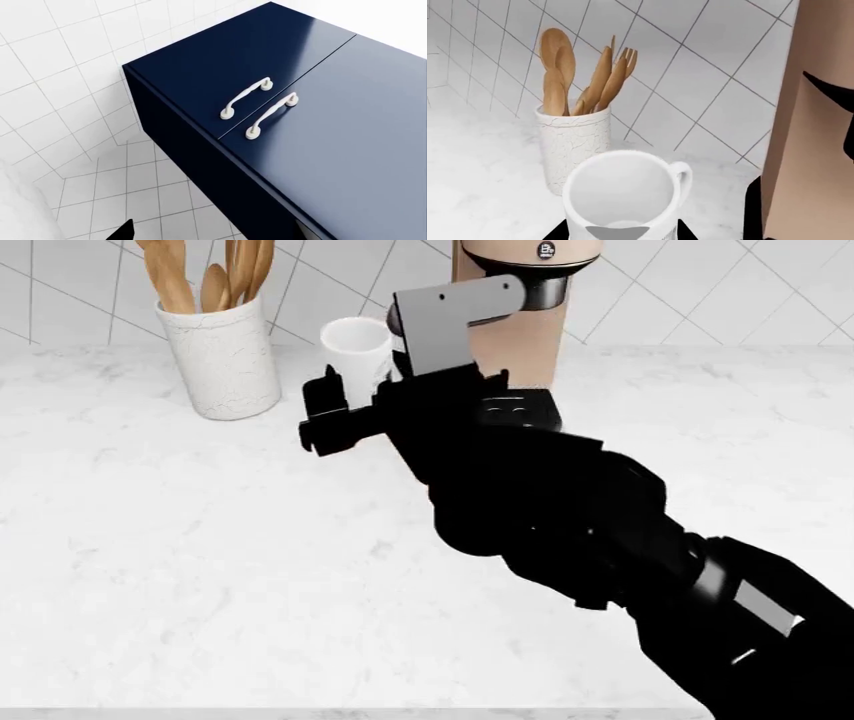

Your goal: Pick the mug from under the coffee machine dispenser and place it on the counter.

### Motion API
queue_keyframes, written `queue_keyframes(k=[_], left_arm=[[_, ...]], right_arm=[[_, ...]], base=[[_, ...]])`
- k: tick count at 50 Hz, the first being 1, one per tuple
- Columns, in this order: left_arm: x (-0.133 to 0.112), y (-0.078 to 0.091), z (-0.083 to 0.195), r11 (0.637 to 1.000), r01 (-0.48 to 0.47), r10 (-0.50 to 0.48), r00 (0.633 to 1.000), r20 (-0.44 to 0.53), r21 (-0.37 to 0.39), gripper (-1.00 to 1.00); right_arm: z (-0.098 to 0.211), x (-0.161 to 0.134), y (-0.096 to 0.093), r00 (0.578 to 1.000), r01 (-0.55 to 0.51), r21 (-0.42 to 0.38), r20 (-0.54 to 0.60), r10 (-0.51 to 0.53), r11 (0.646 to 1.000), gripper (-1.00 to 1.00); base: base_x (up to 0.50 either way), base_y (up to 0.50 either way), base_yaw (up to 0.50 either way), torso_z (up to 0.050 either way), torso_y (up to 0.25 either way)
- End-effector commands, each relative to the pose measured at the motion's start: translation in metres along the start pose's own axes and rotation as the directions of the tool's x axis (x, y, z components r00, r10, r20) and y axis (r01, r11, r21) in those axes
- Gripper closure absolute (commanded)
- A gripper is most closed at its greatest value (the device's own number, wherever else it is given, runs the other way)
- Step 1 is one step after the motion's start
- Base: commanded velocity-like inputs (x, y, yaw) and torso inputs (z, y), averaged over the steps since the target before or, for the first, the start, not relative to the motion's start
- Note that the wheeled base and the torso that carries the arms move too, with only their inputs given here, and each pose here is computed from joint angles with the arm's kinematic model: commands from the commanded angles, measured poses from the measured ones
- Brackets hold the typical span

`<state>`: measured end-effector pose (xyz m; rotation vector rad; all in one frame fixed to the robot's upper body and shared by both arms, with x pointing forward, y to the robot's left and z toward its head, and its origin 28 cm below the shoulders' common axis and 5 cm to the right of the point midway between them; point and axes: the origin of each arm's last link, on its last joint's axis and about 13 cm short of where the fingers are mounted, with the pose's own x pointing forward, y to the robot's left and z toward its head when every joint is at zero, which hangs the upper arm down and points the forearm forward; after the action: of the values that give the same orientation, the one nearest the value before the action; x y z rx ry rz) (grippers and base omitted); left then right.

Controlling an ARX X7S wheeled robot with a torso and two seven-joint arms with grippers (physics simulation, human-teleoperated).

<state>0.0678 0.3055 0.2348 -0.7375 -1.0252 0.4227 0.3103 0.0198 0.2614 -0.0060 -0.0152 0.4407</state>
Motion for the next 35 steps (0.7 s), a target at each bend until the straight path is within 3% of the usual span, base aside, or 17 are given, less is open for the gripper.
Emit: queue_keyframes(k=[1,19,35], left_arm=[[0.0,-0.001,0.0,1.0,0.0,0.0,1.0,0.0,0.001,-1.0],[0.0,-0.001,0.0,1.0,-0.002,0.002,1.0,-0.001,0.003,-1.0],[0.0,0.0,0.0,1.0,-0.002,0.002,1.0,-0.002,0.004,-1.0]], right_arm=[[0.005,-0.014,0.008,0.997,-0.071,-0.02,0.02,0.072,0.997,1.0],[-0.01,-0.027,0.014,0.989,-0.145,-0.036,-0.021,0.144,0.989,1.0],[-0.025,-0.031,0.019,0.981,-0.19,0.004,-0.049,0.19,0.982,1.0]], base=[[0.0,0.0,0.0,0.0,0.0],[0.0,0.0,0.0,0.0,0.001],[0.0,0.0,0.0,0.0,0.0]])
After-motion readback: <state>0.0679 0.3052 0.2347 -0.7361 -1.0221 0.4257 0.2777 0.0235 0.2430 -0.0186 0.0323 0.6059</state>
